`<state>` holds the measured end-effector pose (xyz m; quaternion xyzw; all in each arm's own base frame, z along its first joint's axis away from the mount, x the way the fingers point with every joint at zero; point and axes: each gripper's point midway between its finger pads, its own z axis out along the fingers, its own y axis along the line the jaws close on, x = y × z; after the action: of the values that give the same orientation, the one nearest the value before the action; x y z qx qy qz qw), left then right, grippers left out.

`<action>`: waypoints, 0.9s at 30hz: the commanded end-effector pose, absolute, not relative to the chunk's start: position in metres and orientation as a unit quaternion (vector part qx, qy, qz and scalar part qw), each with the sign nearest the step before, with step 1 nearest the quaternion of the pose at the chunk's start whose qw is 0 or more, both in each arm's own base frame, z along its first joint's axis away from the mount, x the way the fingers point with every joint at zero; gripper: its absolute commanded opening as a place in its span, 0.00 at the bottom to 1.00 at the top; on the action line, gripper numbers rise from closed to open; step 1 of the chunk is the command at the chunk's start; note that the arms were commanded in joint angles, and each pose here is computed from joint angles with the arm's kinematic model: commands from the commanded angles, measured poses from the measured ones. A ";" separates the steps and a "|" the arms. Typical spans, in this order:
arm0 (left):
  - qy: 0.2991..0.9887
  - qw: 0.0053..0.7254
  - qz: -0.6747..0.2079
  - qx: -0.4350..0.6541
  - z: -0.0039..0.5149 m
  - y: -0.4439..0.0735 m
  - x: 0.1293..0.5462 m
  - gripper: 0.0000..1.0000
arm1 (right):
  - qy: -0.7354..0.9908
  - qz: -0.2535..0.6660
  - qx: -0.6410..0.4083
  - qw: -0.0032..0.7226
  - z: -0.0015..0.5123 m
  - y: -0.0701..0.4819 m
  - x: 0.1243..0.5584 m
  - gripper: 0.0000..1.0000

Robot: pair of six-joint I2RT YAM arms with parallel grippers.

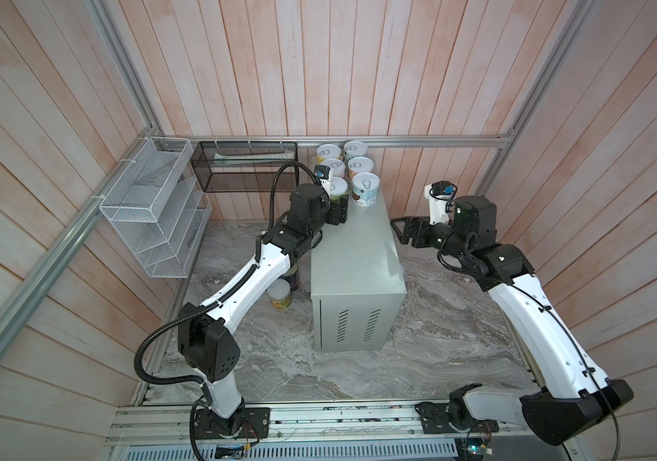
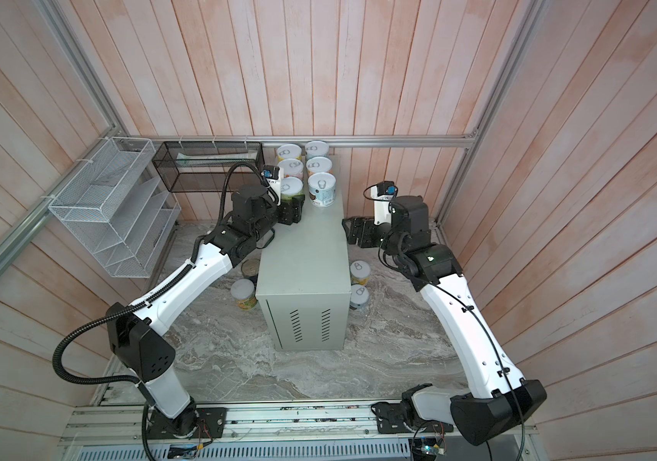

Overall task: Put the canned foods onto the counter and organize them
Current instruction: 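Nudge the yellow-green can further against the can group with the left gripper, then lower the left gripper by the dark blue can while the right descends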

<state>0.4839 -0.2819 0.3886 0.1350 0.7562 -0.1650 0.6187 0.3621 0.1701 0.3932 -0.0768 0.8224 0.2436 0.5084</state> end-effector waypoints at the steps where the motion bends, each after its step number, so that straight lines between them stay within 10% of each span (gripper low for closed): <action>1: 0.786 0.574 -0.170 0.155 0.351 -0.294 0.487 0.84 | 0.818 0.250 -0.072 0.512 0.396 0.170 0.364 0.86; 27: 0.746 0.597 -0.181 0.235 0.395 -0.263 0.380 1.00 | 0.816 0.243 -0.053 0.522 0.402 0.155 0.341 0.89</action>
<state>0.3972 -0.2731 0.3880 0.2248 0.7491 -0.1901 0.5934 0.3437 0.1646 0.4006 -0.0648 0.8143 0.2605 0.5146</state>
